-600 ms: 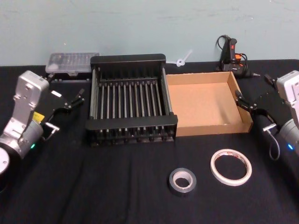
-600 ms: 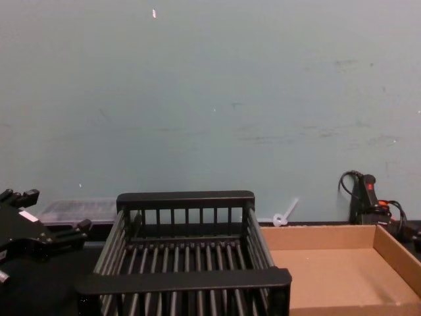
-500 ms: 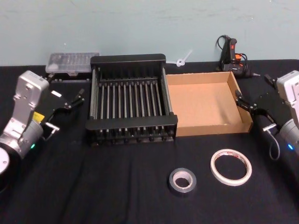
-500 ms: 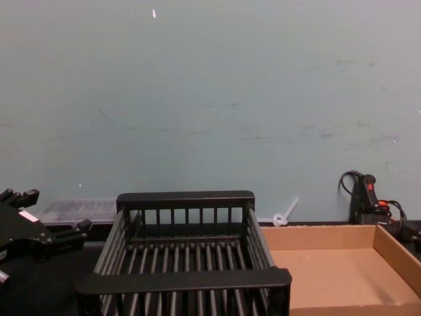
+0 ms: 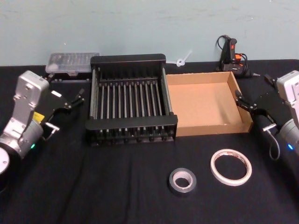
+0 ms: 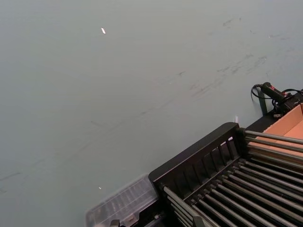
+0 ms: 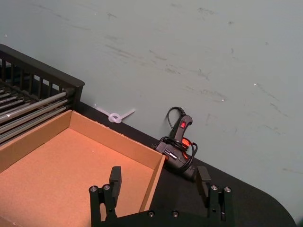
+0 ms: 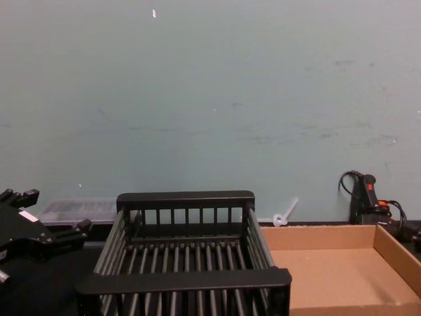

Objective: Pick up the white tape and place it into the black box , Pick up the silver tape and place it into the brown box.

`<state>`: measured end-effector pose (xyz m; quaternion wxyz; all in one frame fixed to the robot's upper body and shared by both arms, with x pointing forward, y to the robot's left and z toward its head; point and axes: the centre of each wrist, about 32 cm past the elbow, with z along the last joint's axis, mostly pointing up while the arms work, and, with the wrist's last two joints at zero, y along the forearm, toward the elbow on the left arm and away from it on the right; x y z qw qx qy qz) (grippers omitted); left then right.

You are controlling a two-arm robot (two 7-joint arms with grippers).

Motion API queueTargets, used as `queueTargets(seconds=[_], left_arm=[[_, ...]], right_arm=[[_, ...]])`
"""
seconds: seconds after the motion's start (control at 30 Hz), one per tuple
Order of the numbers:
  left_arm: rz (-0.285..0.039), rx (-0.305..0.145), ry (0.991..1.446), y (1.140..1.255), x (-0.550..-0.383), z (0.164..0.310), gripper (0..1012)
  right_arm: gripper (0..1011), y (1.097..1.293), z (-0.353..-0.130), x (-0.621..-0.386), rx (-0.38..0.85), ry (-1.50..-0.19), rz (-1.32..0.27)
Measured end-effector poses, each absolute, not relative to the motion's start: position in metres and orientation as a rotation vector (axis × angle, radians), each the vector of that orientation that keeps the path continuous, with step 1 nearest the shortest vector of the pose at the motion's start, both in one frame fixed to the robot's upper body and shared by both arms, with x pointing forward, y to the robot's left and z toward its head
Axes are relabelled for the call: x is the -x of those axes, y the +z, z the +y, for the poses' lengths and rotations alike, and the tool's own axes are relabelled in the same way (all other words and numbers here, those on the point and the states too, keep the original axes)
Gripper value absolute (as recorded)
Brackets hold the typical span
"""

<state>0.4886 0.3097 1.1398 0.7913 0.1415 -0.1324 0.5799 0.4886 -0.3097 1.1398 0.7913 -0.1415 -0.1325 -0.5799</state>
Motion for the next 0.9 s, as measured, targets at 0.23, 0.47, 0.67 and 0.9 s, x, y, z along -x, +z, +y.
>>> queueTargets(seconds=[0.23, 0.47, 0.67, 0.9], left_arm=[[-0.285, -0.304, 1.248, 1.1398, -0.4886, 0.3097, 1002], [-0.285, -0.304, 1.248, 1.1398, -0.4886, 0.3097, 1002], [-0.285, -0.305, 1.248, 1.1398, -0.4886, 0.3097, 1001], [-0.285, -0.304, 1.248, 1.1398, -0.4886, 0.3097, 1002]], right_arm=[[1002, 1.1398, -0.3097, -0.4886, 0.305, -1.248, -0.285], [1003, 1.1398, -0.3097, -0.4886, 0.305, -1.248, -0.285], [1002, 1.1406, -0.3113, -0.4889, 0.301, -1.245, -0.28], [1003, 1.149, -0.318, -0.4877, 0.28, -1.216, -0.246]])
